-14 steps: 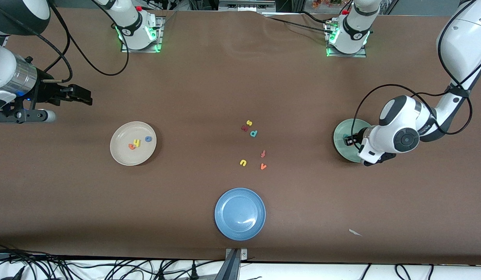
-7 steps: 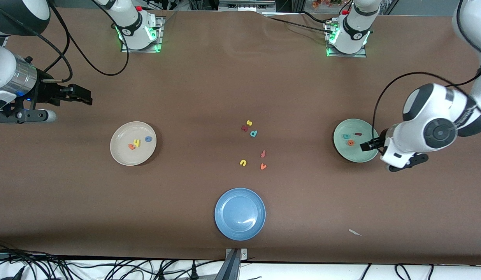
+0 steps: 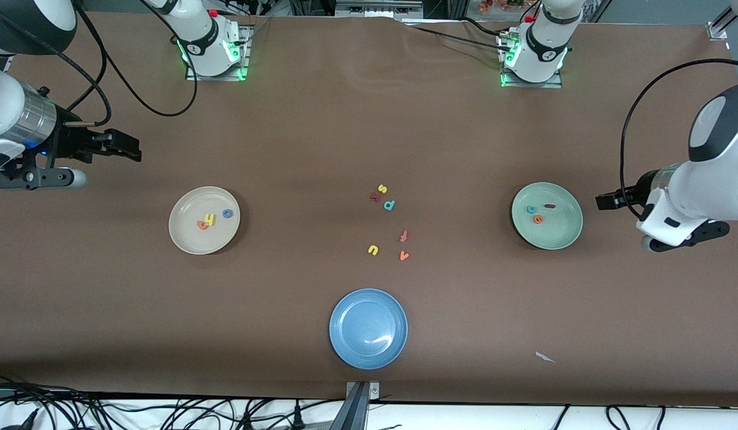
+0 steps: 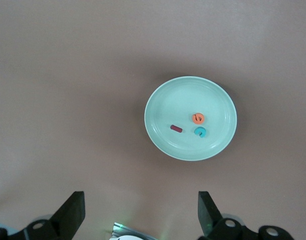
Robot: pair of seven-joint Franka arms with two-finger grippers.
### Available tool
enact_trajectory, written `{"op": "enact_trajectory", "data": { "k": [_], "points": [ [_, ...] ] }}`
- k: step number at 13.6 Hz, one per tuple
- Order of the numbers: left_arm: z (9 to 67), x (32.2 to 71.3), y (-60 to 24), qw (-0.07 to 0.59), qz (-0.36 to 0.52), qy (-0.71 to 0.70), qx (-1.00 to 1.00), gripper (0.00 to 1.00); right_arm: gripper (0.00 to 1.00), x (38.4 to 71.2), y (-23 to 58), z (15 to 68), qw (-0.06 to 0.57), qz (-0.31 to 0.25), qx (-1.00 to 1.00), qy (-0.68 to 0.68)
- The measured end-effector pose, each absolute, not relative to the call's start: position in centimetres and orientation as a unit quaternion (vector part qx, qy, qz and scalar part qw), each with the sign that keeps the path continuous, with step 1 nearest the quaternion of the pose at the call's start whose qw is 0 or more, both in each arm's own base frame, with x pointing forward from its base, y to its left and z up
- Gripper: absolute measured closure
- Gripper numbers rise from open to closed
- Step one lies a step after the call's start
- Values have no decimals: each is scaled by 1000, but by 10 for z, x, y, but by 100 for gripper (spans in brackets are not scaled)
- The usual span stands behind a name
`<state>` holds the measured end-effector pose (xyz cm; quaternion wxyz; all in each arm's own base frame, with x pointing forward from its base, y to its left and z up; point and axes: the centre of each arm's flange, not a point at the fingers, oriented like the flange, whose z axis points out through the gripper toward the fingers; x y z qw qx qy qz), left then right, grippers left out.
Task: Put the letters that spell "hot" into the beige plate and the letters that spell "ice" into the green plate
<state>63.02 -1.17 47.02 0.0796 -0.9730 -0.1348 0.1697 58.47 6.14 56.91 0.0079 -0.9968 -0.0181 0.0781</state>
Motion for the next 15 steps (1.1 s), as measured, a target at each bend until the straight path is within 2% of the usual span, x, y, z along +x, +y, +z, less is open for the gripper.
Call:
{"op": "enact_trajectory", "data": {
  "k": [4,9,15],
  "points": [
    [508,637,12,15,171,-116,-978,0,0,585,61,569,8,78,-997,-18],
    [543,635,32,-31,163,-98,-981,0,0,585,61,569,8,78,-997,-18],
    [578,616,-25,-2,93,-75,-993,1,0,585,60,569,8,78,-997,-17]
  ]
}}
